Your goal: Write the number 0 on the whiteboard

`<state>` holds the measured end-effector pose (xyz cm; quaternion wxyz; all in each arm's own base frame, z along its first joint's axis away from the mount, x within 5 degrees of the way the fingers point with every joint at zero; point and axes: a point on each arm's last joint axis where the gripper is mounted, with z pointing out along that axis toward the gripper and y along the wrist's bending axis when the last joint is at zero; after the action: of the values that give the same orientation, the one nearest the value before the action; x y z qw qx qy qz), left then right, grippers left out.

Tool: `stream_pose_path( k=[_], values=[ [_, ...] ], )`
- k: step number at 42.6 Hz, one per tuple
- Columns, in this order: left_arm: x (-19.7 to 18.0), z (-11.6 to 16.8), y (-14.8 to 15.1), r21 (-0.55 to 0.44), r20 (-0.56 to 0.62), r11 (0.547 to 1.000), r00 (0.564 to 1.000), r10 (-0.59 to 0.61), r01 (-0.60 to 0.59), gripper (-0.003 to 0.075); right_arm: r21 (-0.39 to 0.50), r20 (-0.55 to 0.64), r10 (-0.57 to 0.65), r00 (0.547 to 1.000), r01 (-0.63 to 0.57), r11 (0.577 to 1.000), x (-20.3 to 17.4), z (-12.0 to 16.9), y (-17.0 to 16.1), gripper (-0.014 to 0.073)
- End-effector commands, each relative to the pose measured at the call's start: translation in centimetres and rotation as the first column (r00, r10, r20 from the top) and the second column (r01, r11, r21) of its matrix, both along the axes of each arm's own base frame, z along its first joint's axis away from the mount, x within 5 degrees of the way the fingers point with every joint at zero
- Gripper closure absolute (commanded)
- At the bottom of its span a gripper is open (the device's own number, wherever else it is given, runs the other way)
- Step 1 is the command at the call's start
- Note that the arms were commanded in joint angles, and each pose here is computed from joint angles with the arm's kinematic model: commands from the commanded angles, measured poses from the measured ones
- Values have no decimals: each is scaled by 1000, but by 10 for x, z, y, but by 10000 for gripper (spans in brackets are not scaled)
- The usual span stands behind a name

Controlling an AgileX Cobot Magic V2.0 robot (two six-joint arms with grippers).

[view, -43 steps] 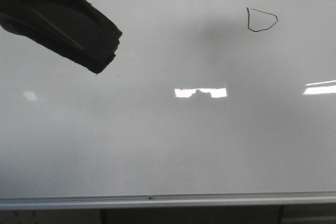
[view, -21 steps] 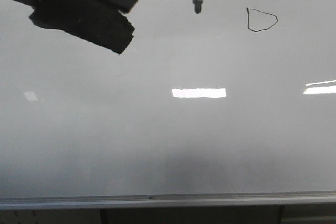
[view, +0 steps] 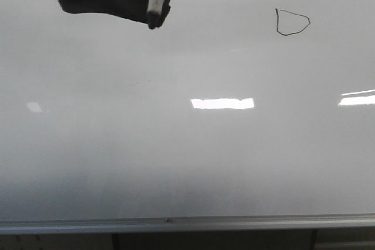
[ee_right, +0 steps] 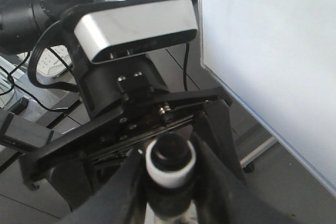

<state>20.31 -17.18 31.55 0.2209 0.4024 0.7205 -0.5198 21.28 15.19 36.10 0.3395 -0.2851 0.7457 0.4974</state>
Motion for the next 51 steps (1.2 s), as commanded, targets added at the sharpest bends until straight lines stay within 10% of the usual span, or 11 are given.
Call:
stream_pose_path(
  k=[1,18,29,43,51],
  values=[
    [-10,24,-3,-115,7,992,999,-45,45,158,95,35,-15,999,12,995,-6,21,0,654],
    [-10,25,-3,-126,16,991,999,-45,47,736,122,26,-23,999,19,992,-5,23,0,654],
    [-10,25,-3,-132,20,990,999,-45,47,739,130,27,-57,998,53,990,-2,24,0,594],
    [5,2,6,145,122,986,990,71,-88,739,135,110,-140,984,125,983,-2,36,-10,89],
    [42,-15,40,353,224,800,874,431,-485,739,46,251,-320,914,319,947,-13,40,-41,124]
  ],
)
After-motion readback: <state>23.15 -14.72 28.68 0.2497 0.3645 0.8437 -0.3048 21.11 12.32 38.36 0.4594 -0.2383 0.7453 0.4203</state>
